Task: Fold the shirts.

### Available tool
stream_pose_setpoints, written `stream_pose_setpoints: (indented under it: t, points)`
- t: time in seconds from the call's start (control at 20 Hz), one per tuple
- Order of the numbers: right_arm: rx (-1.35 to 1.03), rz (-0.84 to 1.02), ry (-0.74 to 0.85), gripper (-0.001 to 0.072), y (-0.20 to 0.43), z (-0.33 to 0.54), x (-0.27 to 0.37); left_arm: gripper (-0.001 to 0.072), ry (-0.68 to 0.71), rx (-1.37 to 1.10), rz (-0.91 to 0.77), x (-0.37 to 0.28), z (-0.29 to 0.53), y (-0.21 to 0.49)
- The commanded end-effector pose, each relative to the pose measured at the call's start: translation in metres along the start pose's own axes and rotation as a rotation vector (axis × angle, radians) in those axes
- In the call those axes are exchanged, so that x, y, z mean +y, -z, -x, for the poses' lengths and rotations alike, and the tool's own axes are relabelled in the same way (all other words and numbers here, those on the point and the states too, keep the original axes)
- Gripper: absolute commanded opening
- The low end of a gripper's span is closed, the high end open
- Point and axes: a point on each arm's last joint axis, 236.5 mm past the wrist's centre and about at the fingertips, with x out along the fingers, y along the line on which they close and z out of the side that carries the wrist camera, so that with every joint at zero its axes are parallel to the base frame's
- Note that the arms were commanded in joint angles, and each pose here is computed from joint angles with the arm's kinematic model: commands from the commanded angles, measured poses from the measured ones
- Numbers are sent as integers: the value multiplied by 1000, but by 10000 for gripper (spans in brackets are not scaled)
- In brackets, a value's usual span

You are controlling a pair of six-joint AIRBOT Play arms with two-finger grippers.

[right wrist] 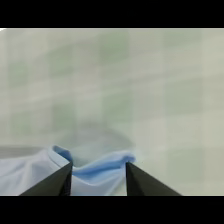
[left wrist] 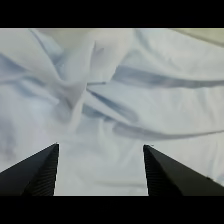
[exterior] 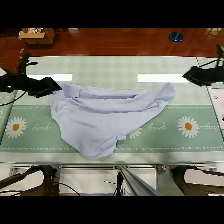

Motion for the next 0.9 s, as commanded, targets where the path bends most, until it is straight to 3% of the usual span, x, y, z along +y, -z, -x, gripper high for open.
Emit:
stream_pose_setpoints:
  t: [0.0,0.1,0.4,0.65,0.85]
  points:
    - [62,90,201,414,11,47,-62,618,25,102,45,-8,31,55]
    - [84,30,232,414,19,56,-85,618,40,111,66,-15,30,95]
    - [49,-7,212,413,15,58,-88,618,271,179,222,-53,-3,200]
    - [55,-6,213,413,16,58,-88,618,286,313,294,-47,-20,248]
    - [49,-5,215,413,15,58,-89,618,217,396,276,-40,-24,270]
